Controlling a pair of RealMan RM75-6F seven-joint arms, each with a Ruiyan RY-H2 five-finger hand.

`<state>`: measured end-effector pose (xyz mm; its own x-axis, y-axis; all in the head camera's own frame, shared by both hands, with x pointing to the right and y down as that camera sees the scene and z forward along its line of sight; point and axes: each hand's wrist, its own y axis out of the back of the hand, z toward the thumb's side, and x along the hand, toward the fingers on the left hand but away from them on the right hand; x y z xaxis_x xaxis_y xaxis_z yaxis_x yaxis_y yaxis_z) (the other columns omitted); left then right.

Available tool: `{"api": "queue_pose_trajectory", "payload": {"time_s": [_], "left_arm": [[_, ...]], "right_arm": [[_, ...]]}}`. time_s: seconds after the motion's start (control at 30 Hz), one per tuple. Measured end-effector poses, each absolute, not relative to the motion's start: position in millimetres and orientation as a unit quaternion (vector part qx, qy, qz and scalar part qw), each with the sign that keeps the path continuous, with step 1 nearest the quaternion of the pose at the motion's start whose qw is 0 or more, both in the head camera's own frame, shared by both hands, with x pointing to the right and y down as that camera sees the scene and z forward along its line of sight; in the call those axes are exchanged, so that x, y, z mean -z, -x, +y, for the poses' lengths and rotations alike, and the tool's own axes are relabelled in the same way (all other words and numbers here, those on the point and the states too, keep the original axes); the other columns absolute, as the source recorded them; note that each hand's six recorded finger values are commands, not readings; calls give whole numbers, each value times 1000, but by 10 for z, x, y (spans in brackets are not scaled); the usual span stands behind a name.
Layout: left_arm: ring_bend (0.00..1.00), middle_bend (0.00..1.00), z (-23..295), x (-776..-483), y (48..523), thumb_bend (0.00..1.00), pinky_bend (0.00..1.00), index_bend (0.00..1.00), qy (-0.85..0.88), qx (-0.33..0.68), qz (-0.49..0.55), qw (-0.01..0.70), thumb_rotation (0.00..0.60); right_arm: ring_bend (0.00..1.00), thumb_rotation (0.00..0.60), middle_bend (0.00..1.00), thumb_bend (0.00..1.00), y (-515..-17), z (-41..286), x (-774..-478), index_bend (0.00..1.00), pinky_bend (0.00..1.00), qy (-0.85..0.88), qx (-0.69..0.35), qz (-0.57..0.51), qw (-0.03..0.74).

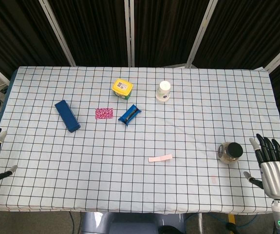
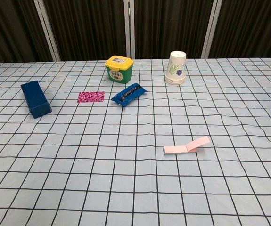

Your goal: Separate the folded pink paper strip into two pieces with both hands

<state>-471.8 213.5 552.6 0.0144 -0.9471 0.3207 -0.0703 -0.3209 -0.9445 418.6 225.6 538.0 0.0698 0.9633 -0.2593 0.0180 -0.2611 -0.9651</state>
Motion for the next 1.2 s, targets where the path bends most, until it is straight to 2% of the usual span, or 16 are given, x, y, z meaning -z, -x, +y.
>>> {"api": "queue_pose_trajectory", "payload": {"time_s": [0.27,0.4,0.47,0.57,0.67,0.8,1.0,1.2], "left_arm": [[0,0,2134,-5543,4737,0,0,0,593,559,431,387,600],[0,0,2128,-5585,4732,0,0,0,595,562,428,383,600],[0,0,2123,-5605,4719,0,0,0,597,562,426,383,600],[0,0,2115,-5647,4702,0,0,0,598,563,421,384,600],[0,0,2113,-5698,4713,0,0,0,597,568,420,381,600],[0,0,2100,-5746,4752,0,0,0,592,576,419,377,600],[0,0,2091,-5779,4772,0,0,0,588,581,420,375,600],[0,0,2090,-5811,4778,0,0,0,588,585,417,372,600]], "right_arm": [[0,600,0,0,-4128,2250,-5465,57,0,600,-536,-409,431],[0,600,0,0,-3903,2150,-5621,138,0,635,-515,-370,441],[0,600,10,0,-3765,2081,-5694,209,0,652,-500,-347,452],[0,600,44,0,-3474,1954,-5863,322,0,686,-469,-297,470],[0,600,65,18,-3137,1825,-6083,378,0,719,-432,-238,490],[0,600,85,77,-2775,1689,-6421,407,0,738,-394,-171,520],[0,600,104,137,-2422,1677,-6862,432,0,749,-361,-110,545],[0,600,114,142,-2227,1709,-7057,445,0,750,-335,-78,565]]}}
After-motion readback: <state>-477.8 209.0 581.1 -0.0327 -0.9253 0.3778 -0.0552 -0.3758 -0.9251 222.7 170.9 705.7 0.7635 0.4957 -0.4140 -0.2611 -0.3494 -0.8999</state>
